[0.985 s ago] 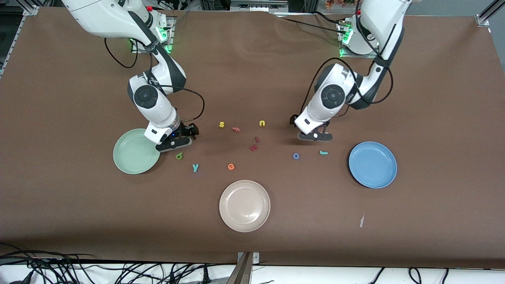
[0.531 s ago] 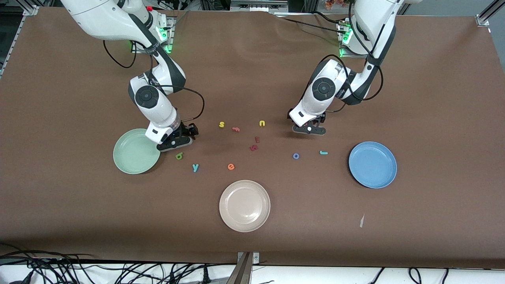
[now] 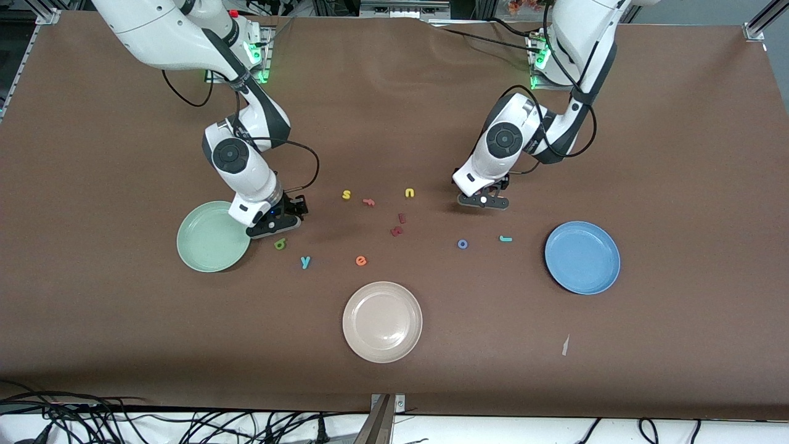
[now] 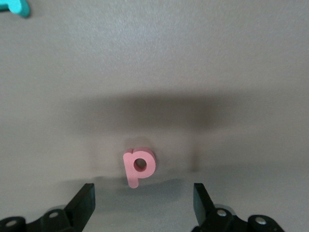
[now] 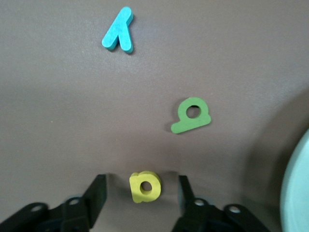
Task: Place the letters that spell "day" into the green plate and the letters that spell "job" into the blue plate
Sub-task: 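Place yellow letter on green plate while the left gripper carries pink p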
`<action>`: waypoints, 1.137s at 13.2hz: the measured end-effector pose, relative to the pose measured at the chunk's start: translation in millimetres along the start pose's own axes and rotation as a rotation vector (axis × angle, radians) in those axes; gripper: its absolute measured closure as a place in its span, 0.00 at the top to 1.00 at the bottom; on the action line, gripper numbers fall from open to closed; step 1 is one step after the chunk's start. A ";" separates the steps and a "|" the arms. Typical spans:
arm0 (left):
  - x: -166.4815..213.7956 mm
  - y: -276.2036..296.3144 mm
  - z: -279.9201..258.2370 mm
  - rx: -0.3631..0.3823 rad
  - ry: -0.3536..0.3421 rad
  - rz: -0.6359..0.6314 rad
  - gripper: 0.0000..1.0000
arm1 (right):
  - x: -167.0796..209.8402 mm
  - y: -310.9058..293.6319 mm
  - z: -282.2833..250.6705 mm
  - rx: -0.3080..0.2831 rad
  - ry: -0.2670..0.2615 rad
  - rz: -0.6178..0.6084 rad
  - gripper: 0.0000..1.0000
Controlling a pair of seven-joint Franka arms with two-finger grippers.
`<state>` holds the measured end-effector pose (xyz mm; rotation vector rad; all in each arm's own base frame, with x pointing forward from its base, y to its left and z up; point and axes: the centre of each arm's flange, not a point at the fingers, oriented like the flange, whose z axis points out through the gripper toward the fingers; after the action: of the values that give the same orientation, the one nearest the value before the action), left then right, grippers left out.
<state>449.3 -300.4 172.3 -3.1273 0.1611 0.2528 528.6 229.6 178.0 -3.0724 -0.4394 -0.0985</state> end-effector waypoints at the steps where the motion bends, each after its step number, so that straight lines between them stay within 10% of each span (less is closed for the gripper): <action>1: -0.2 0.3 2.6 0.000 -0.001 0.000 0.83 | -0.6 -0.6 1.9 -0.002 -0.001 -0.008 0.66; 6: 1.9 1.8 2.4 -0.004 0.004 0.001 0.47 | 0.0 0.7 1.1 -0.006 0.005 -0.016 0.30; 11: 4.1 2.5 0.2 -0.006 0.009 0.001 0.10 | 1.7 7.3 -2.3 -0.009 0.010 -0.022 0.29; 15: 4.3 2.3 0.1 -0.006 0.009 0.000 0.09 | 13.3 79.1 -60.3 -0.074 -0.002 -0.097 0.29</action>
<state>453.3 -303.1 171.5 -3.1353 0.1608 0.2395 560.1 154.8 236.9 -3.1231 -0.5980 -0.1177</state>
